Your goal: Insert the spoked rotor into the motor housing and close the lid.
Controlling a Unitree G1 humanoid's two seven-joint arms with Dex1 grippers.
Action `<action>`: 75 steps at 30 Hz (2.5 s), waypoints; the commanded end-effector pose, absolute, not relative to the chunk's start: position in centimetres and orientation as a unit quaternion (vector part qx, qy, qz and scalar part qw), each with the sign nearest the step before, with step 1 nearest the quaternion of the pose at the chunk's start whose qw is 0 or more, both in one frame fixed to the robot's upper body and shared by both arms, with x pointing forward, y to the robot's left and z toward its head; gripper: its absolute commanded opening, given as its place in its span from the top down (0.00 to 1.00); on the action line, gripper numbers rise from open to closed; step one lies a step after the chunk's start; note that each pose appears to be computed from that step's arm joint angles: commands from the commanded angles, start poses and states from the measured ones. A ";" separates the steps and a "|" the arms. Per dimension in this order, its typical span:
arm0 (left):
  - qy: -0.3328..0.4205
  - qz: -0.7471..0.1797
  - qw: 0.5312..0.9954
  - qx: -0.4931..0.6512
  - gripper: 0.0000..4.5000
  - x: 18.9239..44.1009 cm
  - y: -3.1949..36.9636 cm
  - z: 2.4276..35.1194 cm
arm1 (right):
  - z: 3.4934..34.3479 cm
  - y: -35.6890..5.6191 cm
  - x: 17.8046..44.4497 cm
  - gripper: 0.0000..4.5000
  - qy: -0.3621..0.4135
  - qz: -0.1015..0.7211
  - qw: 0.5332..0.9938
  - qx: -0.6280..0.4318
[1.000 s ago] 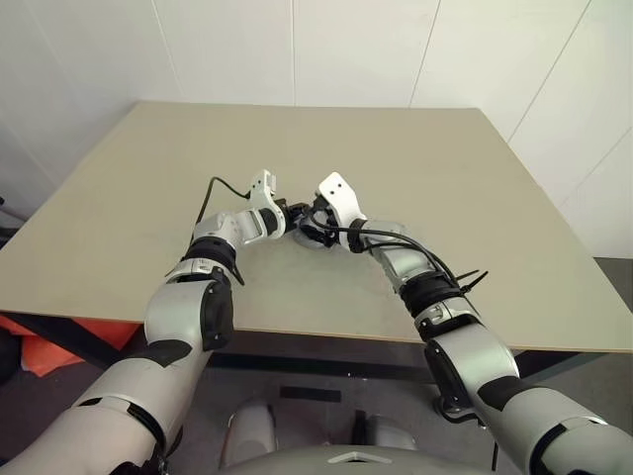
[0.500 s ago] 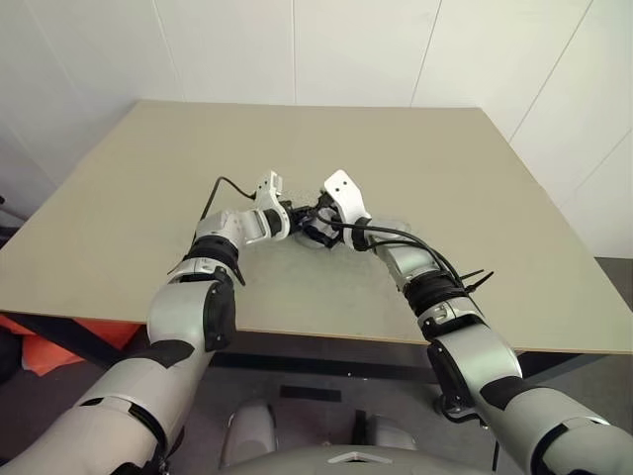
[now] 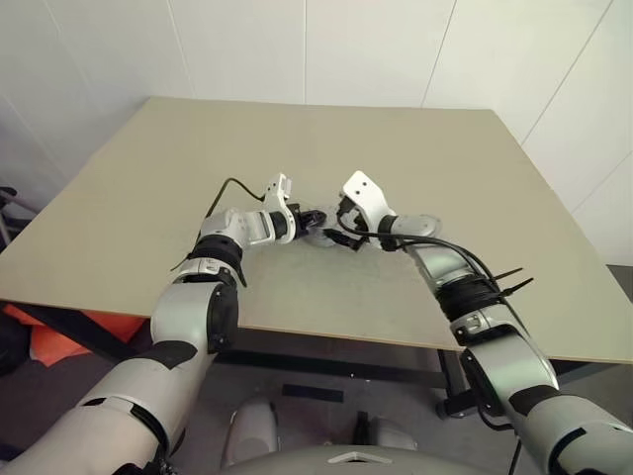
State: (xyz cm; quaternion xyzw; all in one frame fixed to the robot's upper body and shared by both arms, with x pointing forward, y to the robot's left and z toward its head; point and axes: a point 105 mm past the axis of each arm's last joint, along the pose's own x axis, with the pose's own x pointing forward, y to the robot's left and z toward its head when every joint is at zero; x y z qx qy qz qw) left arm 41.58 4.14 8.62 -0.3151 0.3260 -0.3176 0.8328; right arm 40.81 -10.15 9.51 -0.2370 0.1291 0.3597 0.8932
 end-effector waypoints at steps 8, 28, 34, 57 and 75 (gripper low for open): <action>0.360 -0.283 0.839 -0.294 1.00 40.8 6.5 6.2 | 11.4 -17.5 41.8 0.00 0.131 0.243 0.935 -0.224; 0.349 -0.263 0.851 -0.292 1.00 41.3 8.0 6.4 | 12.6 -11.9 40.3 0.00 0.219 0.262 0.875 0.342; 0.349 -0.260 0.852 -0.291 1.00 41.3 8.1 6.2 | 10.8 -11.4 39.9 0.00 0.259 0.243 0.868 0.348; 0.337 -0.243 0.863 -0.289 1.00 41.9 9.3 6.7 | 8.7 -3.0 39.1 0.00 0.318 0.276 0.807 0.415; 0.345 -0.240 0.862 -0.283 1.00 41.6 9.5 6.1 | 6.1 -7.5 42.9 0.44 0.255 0.134 0.890 0.352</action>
